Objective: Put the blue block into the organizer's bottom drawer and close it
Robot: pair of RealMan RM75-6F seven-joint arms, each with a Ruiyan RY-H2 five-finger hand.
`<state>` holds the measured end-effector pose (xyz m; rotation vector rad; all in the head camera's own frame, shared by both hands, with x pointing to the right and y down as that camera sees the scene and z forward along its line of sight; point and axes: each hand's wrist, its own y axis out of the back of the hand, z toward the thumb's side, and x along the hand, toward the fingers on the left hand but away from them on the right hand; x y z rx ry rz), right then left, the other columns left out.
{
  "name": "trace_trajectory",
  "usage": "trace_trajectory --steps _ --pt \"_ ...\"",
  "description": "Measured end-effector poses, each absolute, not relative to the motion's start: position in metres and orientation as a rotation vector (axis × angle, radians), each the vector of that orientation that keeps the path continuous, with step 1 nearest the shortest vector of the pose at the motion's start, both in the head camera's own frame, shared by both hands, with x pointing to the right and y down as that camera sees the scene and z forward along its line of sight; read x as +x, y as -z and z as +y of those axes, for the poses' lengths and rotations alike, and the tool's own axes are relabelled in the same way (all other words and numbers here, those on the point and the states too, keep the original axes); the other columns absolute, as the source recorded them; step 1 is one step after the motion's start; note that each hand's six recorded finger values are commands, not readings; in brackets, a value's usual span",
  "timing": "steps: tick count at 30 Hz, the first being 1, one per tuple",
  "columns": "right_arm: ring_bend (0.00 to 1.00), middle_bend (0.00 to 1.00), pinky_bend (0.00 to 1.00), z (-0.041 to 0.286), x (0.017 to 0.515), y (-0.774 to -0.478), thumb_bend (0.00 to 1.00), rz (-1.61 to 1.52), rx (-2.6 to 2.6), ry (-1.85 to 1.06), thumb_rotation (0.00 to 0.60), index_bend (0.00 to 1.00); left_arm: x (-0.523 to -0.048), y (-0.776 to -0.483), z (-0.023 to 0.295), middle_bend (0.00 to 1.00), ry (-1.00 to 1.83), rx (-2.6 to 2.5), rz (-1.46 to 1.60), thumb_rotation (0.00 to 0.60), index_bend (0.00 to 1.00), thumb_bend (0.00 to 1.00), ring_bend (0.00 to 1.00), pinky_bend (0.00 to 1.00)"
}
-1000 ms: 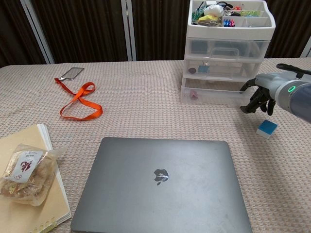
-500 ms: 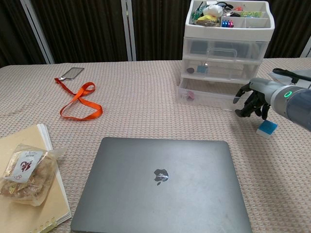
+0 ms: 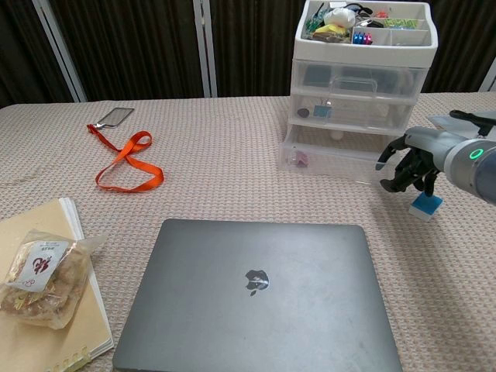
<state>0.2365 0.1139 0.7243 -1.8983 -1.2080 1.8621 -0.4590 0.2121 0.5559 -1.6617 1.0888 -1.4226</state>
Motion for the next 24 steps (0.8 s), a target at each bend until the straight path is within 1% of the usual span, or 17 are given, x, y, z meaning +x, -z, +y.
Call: trace_trajectory --steps 5,8,10,17,22,24 --pt "0.74 0.71 0.64 0.118 0.235 -0.723 0.36 -1.205 -1.927 -1.859 0.600 0.22 -0.459 -0.556 0.212 0.00 1.423 -1.661 1.088 0.600 0.07 0.15 0.00 0.00" --pt "0.74 0.71 0.64 0.120 0.231 -0.721 0.34 -1.208 -1.947 -1.837 0.600 0.14 -0.459 -0.556 0.212 0.00 1.424 -1.660 1.088 0.600 0.07 0.15 0.00 0.00" --pt "0.74 0.71 0.64 0.121 0.228 -0.718 0.30 -1.210 -1.960 -1.821 0.600 0.08 -0.459 -0.556 0.212 0.00 1.424 -1.660 1.088 0.600 0.07 0.15 0.00 0.00" --pt "0.74 0.71 0.64 0.121 0.229 -0.705 0.20 -1.229 -1.956 -1.762 0.600 0.04 -0.460 -0.556 0.212 0.00 1.425 -1.657 1.091 0.600 0.07 0.15 0.00 0.00" --pt "0.75 0.71 0.64 0.130 0.237 -0.695 0.12 -1.201 -1.916 -1.766 0.600 0.03 -0.459 -0.556 0.212 0.00 1.426 -1.657 1.091 0.600 0.07 0.15 0.00 0.00" --pt "0.75 0.72 0.64 0.135 0.242 -0.691 0.11 -1.173 -1.892 -1.774 0.600 0.03 -0.459 -0.556 0.212 0.00 1.426 -1.656 1.091 0.600 0.07 0.15 0.00 0.00"
